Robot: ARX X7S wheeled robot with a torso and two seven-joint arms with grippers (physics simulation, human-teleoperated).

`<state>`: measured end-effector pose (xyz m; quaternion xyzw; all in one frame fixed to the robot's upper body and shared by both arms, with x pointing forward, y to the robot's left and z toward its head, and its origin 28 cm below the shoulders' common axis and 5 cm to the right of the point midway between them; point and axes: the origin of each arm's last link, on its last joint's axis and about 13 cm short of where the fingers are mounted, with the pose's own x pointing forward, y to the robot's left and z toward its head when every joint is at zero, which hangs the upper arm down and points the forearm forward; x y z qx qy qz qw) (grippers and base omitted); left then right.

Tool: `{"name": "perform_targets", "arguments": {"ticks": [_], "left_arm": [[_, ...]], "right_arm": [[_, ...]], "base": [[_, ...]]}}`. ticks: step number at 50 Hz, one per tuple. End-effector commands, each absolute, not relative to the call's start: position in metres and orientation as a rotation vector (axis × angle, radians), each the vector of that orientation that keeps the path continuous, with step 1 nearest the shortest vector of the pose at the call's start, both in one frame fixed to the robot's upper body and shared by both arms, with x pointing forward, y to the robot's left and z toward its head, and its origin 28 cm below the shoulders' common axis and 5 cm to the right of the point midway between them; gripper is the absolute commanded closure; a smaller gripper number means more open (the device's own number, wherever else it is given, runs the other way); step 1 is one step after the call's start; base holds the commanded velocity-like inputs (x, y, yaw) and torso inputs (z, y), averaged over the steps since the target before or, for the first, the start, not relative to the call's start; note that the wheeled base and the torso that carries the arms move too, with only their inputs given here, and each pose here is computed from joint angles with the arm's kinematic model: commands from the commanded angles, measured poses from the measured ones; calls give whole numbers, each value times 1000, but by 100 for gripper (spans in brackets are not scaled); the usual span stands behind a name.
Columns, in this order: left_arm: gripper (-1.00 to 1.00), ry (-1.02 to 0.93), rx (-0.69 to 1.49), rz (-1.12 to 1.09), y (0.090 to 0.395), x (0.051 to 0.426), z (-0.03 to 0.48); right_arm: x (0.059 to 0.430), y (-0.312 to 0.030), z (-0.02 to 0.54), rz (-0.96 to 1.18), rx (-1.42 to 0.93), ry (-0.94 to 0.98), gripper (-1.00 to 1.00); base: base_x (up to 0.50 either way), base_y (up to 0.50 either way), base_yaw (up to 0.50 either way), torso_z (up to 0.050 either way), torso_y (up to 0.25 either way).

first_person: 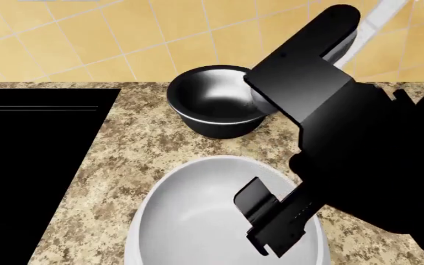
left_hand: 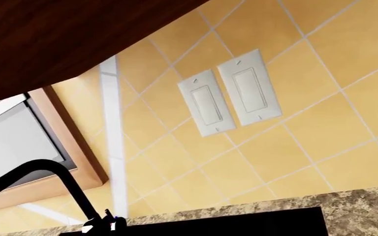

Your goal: Stack the bowls in the sink.

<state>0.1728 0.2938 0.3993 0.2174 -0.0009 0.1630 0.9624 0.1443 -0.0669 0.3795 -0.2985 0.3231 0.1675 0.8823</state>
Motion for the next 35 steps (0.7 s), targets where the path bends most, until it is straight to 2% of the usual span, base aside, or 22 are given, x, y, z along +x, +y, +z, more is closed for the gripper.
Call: {"name": "perform_targets", "arguments": {"ticks": [1,35], "left_arm": [[-100,-1,441,329,293,173,399],[-100,-2,435,333,294,173,398]], "right_arm": [[151,-69,367,340,-632,709,-100],[171,-72,327,332,-638,810,-100]], "base": [[0,0,0,0,0],[0,0,0,0,0]]}}
